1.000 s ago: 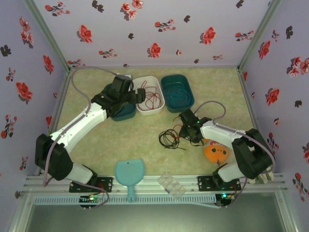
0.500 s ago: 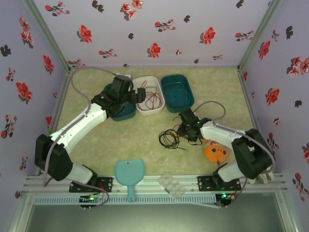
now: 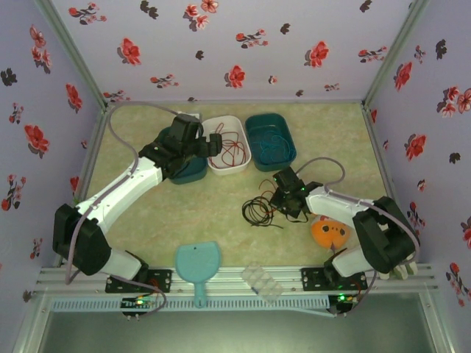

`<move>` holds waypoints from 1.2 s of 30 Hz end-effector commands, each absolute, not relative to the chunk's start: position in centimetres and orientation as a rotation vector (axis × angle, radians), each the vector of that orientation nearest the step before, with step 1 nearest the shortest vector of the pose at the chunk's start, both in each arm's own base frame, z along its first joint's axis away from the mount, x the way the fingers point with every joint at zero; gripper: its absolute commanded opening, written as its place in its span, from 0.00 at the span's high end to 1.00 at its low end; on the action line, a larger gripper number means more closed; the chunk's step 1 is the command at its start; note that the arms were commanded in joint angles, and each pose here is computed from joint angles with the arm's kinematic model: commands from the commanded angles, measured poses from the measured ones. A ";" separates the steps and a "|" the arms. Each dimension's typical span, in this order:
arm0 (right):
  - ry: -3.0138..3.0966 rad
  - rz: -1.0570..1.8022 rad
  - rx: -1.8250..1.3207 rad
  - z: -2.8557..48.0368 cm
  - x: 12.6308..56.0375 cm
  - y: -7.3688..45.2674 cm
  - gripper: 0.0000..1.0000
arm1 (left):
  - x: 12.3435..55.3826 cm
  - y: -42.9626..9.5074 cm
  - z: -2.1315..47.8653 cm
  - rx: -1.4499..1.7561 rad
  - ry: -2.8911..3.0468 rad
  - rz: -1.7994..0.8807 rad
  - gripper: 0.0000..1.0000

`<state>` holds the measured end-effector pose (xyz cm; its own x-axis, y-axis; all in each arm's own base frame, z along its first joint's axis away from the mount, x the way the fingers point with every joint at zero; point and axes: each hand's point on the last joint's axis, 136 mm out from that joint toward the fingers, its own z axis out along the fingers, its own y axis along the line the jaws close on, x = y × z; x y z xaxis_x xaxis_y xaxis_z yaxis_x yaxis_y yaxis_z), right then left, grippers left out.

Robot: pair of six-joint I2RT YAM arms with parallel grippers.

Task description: Untangle the cables

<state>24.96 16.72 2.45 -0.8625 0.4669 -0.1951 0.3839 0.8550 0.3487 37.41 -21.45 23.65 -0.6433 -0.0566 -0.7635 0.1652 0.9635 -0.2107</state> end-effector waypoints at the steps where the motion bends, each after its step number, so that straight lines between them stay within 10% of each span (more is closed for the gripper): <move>1: 2.721 0.417 0.636 4.0 25.0 16.1 1.00 | 37.4 -21.3 23.3 0.065 2.245 -0.311 0.00; 36: 2.190 0.581 -0.060 30.8 27.5 17.4 1.00 | 33.9 -23.0 19.2 0.194 2.292 -0.368 0.00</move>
